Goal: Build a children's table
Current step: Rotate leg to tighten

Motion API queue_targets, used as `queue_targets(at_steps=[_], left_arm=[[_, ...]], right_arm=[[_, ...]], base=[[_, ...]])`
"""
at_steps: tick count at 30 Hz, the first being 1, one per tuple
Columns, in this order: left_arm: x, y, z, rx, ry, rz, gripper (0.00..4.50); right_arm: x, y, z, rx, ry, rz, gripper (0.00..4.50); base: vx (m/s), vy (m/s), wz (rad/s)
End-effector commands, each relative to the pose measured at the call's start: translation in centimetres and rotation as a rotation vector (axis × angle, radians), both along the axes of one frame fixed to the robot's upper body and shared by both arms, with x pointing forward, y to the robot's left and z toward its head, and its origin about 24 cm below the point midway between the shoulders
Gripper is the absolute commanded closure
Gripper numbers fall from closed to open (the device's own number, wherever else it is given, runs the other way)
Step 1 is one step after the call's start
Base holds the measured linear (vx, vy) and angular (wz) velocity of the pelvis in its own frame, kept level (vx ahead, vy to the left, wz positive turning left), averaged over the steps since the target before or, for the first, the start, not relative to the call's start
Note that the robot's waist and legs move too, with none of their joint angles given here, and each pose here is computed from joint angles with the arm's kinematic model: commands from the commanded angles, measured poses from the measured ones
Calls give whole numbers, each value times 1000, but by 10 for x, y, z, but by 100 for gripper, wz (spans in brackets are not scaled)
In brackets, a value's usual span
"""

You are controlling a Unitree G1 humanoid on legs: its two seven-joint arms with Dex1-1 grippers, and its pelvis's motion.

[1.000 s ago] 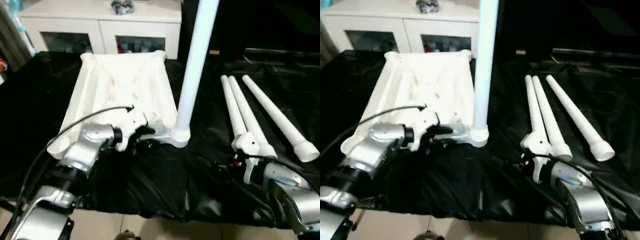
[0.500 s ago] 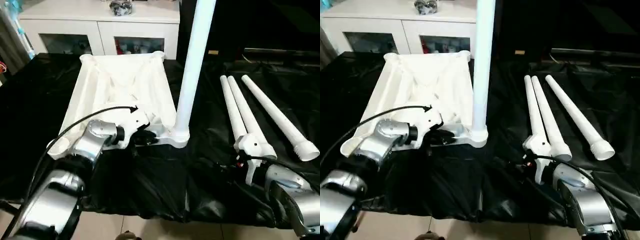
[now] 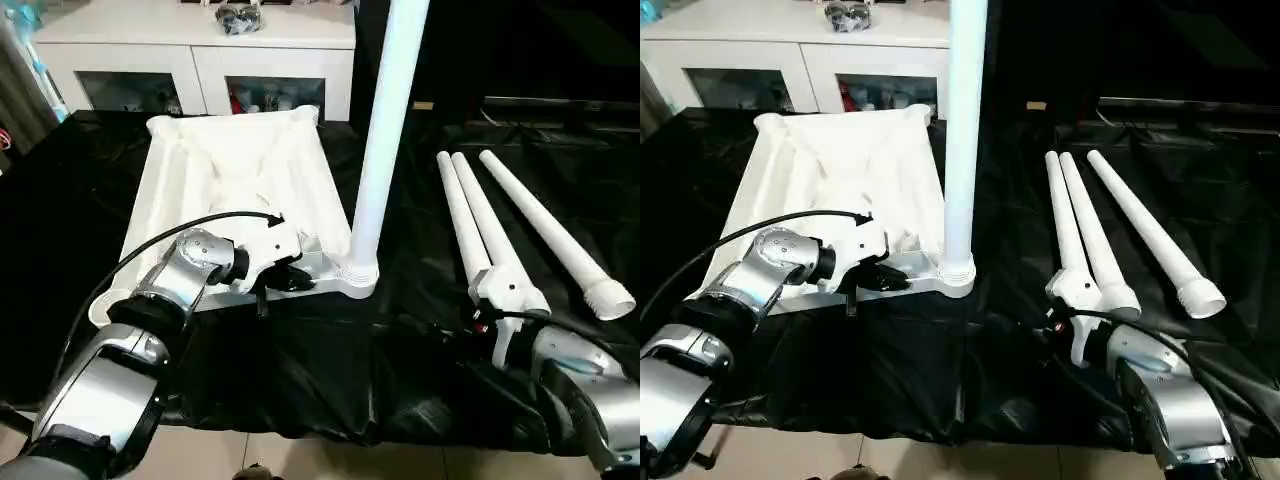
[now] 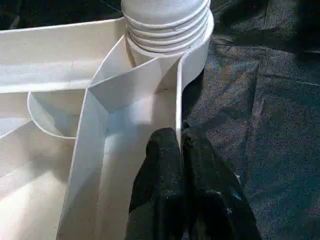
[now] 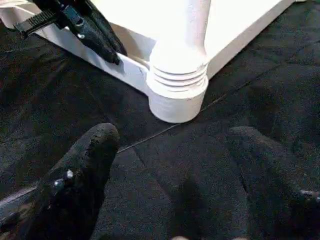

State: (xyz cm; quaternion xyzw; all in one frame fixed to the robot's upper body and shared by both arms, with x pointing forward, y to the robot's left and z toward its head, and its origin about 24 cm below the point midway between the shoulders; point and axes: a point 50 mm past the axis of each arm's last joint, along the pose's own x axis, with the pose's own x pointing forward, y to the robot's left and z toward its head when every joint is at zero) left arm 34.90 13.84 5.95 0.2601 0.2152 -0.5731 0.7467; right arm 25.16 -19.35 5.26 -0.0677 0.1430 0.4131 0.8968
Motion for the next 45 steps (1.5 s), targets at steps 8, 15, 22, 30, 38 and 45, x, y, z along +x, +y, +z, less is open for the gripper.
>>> queue_targets(at_steps=[8,15,22,30,38,45], left_arm=[[0,6,-7,-55,59,70,374],[0,9,-7,-93,95,90,374],[-4,6,-11,-140,140,76,408],[-7,4,-16,-151,172,66,448],[-17,6,-26,-95,185,5,448],[-33,-2,-27,-133,206,-120,450]], right_arm=[[4,-1,3,-20,-19,16,59],[6,-1,4,-21,-24,20,59],[6,-1,4,-22,-28,22,59],[6,-2,3,-23,-31,23,59],[10,-1,4,2,-19,10,59],[21,4,3,-13,-11,33,3]], base=[[0,0,0],[0,0,0],[0,0,0],[0,0,0],[0,0,0],[0,0,0]])
